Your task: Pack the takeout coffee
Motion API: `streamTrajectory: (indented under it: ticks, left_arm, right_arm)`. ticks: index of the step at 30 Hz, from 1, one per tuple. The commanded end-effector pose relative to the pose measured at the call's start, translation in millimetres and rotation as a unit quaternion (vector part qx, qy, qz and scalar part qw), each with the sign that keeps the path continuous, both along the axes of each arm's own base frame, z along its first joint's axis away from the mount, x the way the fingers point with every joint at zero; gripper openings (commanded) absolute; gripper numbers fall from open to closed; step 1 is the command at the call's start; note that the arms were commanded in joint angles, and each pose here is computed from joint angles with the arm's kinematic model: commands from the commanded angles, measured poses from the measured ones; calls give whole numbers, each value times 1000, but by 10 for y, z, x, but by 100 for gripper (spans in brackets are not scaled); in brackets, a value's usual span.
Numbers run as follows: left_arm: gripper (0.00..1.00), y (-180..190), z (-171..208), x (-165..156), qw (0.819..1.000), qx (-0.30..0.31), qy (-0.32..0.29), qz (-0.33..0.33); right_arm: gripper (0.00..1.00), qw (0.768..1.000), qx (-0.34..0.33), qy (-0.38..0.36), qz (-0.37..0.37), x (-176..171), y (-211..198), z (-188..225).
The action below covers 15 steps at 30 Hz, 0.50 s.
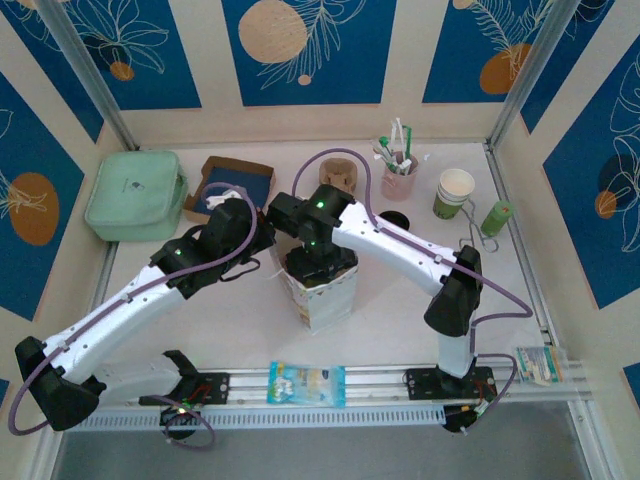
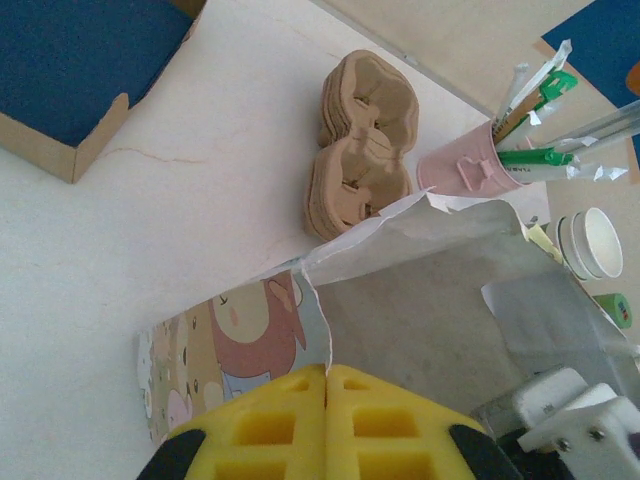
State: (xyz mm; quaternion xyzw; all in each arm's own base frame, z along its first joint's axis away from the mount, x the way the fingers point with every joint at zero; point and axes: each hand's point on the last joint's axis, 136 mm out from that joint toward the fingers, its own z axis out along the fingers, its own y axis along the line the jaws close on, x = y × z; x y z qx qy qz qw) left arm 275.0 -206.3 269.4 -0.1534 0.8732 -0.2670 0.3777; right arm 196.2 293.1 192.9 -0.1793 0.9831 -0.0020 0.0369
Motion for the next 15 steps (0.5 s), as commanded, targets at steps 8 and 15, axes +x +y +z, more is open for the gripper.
streamTrajectory:
  ticks: [8,15]
  left_arm:
    - [0,-6,12,-58,1000,8,-3,-14]
    - [0,-1,-4,-59,1000,9,-3,-14]
  right_arm:
    - [21,1000,20,-11,3,-33,-18,63]
    - [22,1000,19,-2,-2,-43,-55,-47]
